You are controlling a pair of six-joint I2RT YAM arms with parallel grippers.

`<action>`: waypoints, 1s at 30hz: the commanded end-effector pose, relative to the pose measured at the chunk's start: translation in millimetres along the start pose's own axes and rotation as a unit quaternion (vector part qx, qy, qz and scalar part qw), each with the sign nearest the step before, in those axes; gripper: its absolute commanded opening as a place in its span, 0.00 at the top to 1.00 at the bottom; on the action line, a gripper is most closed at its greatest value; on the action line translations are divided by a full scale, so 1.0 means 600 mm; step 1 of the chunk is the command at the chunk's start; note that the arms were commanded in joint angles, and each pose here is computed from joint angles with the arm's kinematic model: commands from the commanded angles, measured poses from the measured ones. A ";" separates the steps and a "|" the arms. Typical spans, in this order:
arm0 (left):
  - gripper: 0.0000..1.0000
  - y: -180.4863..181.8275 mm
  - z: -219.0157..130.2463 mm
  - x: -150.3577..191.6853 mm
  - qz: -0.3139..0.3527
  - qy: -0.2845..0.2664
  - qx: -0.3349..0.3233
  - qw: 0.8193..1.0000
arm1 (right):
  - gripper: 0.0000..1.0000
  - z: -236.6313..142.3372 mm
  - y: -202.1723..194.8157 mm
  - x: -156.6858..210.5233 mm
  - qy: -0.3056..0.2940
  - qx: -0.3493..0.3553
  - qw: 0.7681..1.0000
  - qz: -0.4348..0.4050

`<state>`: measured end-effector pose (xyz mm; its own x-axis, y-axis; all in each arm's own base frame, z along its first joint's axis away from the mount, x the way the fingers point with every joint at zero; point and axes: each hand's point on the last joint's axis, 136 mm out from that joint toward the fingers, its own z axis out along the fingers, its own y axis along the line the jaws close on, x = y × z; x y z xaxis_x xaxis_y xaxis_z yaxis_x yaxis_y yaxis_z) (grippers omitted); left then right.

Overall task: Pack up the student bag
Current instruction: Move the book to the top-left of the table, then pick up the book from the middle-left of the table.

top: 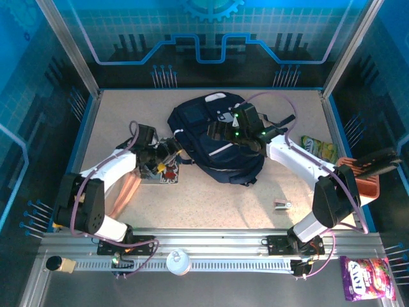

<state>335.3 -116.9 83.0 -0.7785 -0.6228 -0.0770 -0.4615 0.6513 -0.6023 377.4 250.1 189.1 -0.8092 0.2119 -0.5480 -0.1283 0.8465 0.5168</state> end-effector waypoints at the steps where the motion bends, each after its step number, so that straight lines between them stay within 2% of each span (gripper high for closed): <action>1: 0.01 0.057 -0.019 -0.005 -0.007 -0.003 -0.052 0.999 | 0.02 0.007 0.011 0.000 0.001 0.003 1.000 -0.014; 9: 0.01 0.147 -0.037 0.007 -0.036 -0.008 -0.134 0.990 | 0.03 0.019 0.024 0.007 0.010 -0.002 1.000 -0.023; 15: 0.01 0.187 -0.064 -0.039 -0.036 -0.054 -0.167 0.984 | 0.04 0.045 0.061 0.037 0.037 -0.010 0.997 -0.061; 20: 0.01 0.203 -0.073 -0.090 -0.039 -0.089 -0.172 0.980 | 0.09 0.085 0.117 0.087 0.082 -0.027 0.990 -0.111; 24: 0.01 0.188 -0.072 -0.119 -0.027 -0.093 -0.149 0.984 | 0.19 0.127 0.169 0.139 0.130 -0.048 0.978 -0.158; 30: 0.03 0.181 -0.066 -0.119 -0.025 -0.088 -0.137 0.986 | 0.45 0.206 0.217 0.203 0.189 -0.047 0.961 -0.197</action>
<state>316.3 16.4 50.6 -0.6592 -0.7264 -0.1943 -0.6420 0.6783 -0.3573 344.5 436.4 128.8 -0.8318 -0.2409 -0.5001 -0.4744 0.7763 0.4151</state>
